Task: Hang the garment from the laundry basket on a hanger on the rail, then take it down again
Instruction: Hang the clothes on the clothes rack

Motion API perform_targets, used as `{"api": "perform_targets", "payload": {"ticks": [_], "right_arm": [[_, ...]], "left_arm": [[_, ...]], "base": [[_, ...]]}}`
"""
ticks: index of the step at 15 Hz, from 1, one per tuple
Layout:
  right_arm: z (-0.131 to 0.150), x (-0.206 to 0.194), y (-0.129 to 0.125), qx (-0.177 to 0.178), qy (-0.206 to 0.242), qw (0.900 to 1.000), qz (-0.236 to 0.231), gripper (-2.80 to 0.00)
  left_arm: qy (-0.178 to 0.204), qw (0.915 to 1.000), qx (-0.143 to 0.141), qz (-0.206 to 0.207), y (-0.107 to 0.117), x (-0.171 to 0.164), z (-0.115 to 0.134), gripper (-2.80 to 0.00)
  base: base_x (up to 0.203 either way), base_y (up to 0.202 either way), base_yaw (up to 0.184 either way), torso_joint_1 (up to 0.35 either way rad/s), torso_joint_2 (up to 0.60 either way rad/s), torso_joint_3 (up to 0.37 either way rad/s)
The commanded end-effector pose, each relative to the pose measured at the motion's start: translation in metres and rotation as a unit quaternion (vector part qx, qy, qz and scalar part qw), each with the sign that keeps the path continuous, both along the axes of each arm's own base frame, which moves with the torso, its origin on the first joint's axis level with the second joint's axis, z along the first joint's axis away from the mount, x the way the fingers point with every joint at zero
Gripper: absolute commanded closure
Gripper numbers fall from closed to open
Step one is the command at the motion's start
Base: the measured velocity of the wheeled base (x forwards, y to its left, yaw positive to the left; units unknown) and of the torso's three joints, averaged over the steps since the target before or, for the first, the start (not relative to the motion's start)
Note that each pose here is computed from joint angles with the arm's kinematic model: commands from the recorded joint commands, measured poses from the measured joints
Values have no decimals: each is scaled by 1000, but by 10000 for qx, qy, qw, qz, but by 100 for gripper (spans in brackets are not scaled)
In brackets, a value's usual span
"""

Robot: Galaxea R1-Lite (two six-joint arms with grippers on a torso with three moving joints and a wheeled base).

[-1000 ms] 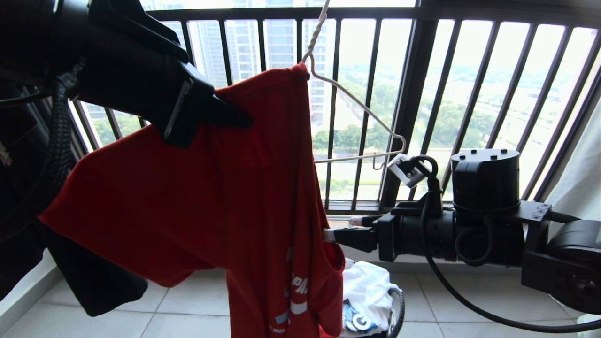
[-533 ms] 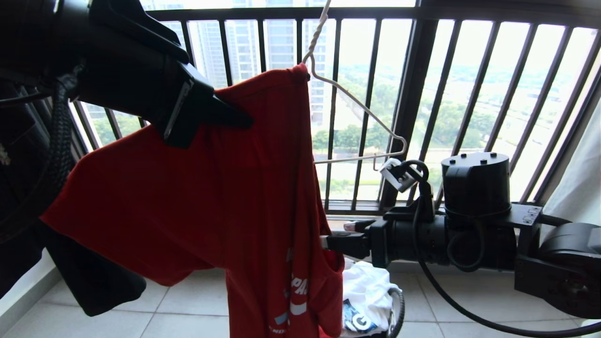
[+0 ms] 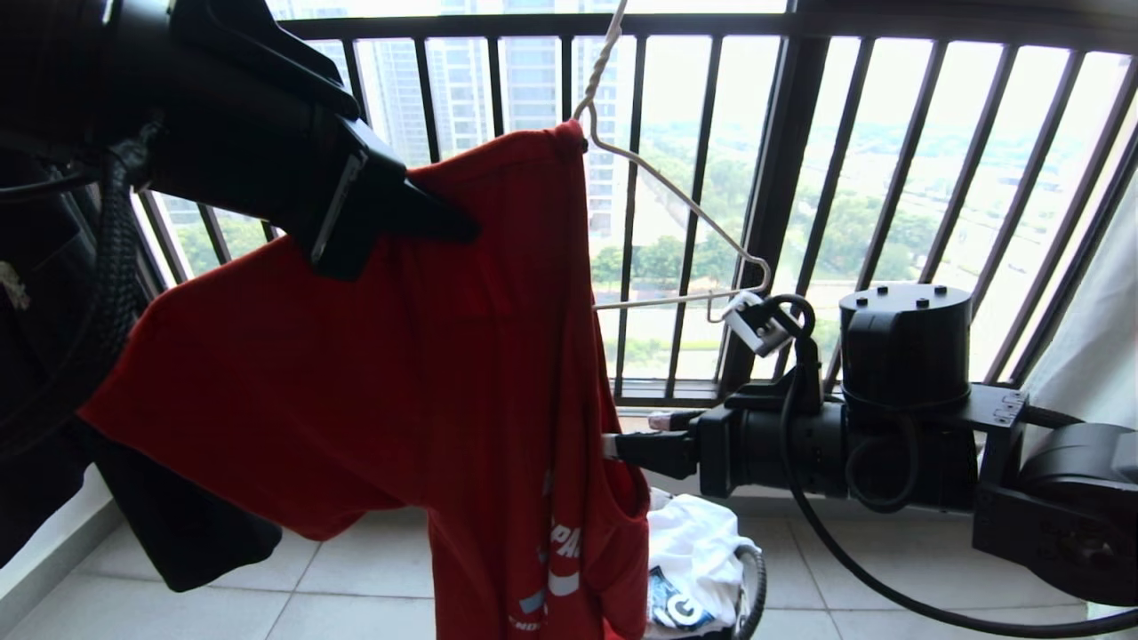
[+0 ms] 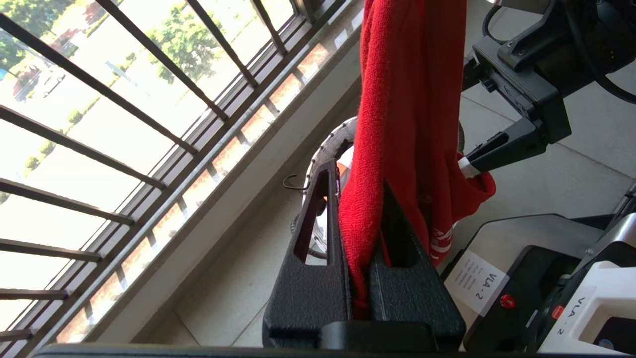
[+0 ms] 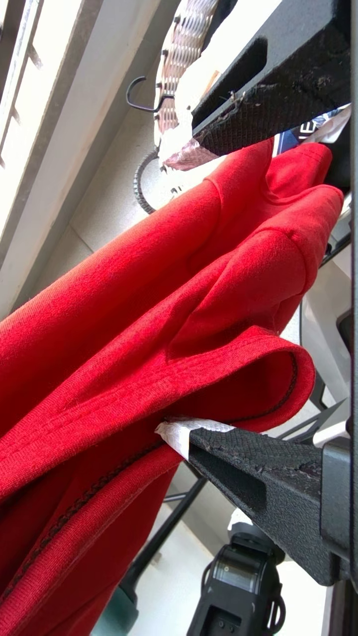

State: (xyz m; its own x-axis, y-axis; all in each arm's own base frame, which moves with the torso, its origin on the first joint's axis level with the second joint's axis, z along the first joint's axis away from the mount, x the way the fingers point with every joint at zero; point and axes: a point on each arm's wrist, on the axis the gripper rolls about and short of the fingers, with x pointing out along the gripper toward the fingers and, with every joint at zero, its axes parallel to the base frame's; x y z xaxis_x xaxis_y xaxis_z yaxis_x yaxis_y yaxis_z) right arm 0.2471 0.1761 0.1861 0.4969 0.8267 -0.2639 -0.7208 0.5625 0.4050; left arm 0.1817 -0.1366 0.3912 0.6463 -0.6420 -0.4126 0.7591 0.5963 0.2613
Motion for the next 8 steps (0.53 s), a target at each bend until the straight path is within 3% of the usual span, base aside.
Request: {"api": "perform_targets", "payload": {"ticks": [1,6,7,8], "right_arm": [[-3,-1,4,-8,44,10000,80,-280],[-7,-5,12,-46,107,9997,197,-280],[-6,-5,11,-43,100,9998,185,0],[-6,-5,11,-41,91,9998,175,0]], "left_arm": [[3,10000,13,-9,0,-1,0,0],[-43,10000,-12,-8,3,-3,2,0],[-43,10000,-12,-8,3,-3,2,0],[-43,10000,-12,-12,2,-4,2,0]], "base": [[0,0,0,0,0,0],[0,0,0,0,0,0],[0,0,0,0,0,0],[0,0,0,0,0,0]]}}
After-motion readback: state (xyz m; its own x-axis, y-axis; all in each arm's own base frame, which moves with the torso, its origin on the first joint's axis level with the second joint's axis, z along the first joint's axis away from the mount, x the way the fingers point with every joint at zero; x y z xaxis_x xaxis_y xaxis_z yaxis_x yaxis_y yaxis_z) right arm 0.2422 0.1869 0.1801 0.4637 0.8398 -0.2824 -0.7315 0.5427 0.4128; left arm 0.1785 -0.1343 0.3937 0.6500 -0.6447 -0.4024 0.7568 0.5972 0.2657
